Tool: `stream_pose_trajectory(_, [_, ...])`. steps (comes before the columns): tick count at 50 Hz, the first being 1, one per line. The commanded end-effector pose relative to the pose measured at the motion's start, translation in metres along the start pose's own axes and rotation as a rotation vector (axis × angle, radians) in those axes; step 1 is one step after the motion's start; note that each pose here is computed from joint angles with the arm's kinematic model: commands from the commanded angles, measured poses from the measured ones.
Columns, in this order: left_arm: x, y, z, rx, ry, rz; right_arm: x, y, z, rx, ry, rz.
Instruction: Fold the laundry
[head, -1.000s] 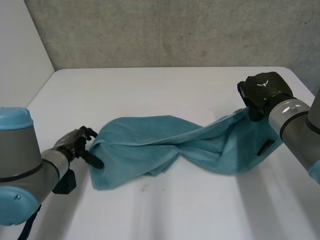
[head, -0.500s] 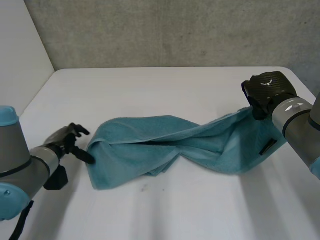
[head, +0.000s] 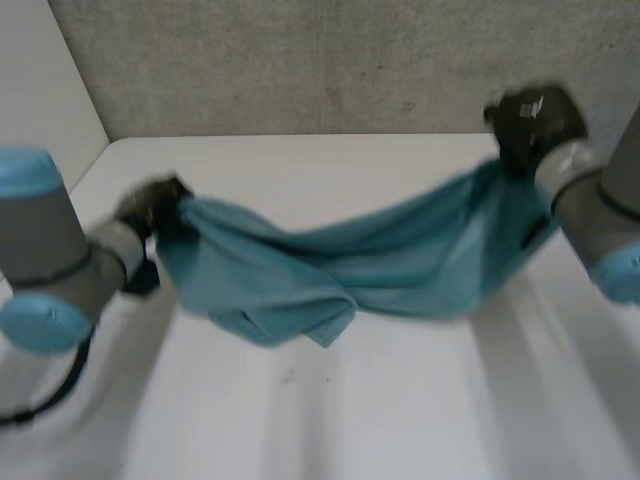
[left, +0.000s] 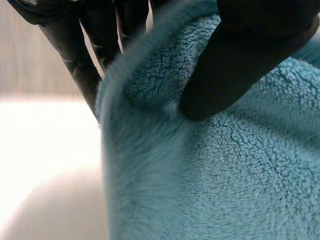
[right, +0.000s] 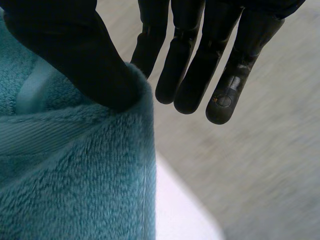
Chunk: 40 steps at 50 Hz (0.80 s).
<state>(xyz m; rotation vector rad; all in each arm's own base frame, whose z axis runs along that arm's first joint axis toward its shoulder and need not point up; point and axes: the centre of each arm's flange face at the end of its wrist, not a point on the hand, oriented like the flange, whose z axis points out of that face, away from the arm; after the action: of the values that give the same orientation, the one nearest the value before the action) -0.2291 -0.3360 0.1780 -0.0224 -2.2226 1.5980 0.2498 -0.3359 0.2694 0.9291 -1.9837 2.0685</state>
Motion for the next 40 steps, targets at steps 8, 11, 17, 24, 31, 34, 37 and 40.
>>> stream_pose_trajectory(8, [0.074,-0.234,-0.035,0.913,0.078,0.498,0.099,-0.152,0.007,0.740,0.446,0.155])
stream_pose_trajectory(11, [0.071,-0.228,-0.043,0.945,0.062,0.539,0.094,-0.143,-0.009,0.725,0.404,0.187])
stream_pose_trajectory(17, [0.052,-0.170,-0.036,0.797,0.036,0.578,0.063,-0.095,-0.025,0.637,0.234,0.206])
stream_pose_trajectory(24, [0.021,-0.074,-0.026,0.492,0.006,0.626,0.031,-0.012,-0.036,0.407,0.077,0.185])
stream_pose_trajectory(31, [-0.013,0.026,-0.013,0.172,-0.015,0.728,-0.016,0.049,-0.058,0.188,-0.107,0.180])
stream_pose_trajectory(34, [-0.024,0.051,-0.011,0.082,-0.019,0.768,-0.035,0.081,-0.060,0.054,-0.172,0.130])
stream_pose_trajectory(37, [-0.026,0.057,-0.013,0.054,-0.021,0.799,-0.042,0.096,-0.061,-0.021,-0.209,0.054])
stream_pose_trajectory(40, [-0.027,0.059,-0.014,0.043,-0.021,0.809,-0.041,0.096,-0.060,-0.035,-0.211,-0.003])
